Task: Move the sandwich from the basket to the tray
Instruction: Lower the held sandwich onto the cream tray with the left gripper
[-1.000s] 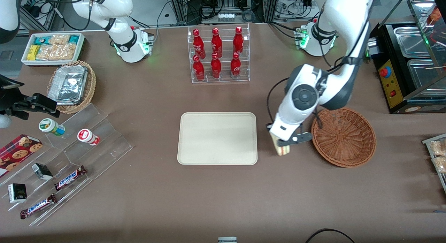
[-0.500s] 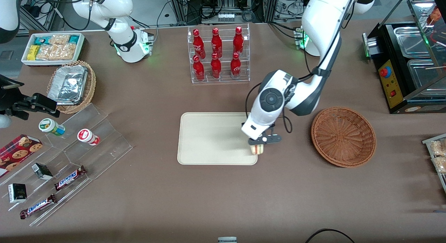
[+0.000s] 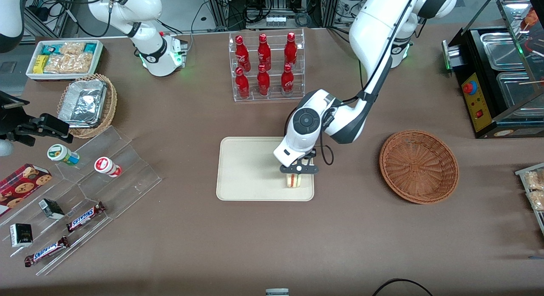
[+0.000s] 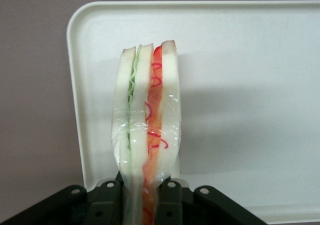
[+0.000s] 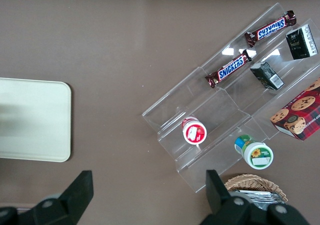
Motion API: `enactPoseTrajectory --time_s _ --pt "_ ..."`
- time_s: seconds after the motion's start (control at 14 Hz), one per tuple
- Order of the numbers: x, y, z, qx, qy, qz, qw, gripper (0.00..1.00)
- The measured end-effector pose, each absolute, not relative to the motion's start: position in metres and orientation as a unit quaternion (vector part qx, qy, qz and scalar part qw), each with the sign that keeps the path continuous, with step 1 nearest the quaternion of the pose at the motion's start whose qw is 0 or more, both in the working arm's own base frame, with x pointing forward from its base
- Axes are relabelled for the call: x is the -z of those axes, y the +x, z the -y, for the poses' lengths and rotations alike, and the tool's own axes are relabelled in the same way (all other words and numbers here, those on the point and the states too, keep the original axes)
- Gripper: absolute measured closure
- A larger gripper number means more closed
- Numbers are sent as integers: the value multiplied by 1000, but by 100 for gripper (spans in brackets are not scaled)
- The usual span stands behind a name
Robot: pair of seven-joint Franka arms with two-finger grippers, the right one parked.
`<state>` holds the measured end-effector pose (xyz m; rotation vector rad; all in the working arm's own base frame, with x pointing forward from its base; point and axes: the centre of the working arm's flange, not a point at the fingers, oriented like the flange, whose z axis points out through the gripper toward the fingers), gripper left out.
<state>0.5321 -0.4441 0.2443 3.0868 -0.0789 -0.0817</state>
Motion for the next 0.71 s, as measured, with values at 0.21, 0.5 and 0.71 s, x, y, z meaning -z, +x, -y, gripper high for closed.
enactPoseTrajectory --time_s 0.21,0.5,0.71 --pt "-234 535 445 29 999 31 24 73" --pt "-232 536 445 30 999 31 24 65" --pt "-232 536 446 30 999 31 24 37"
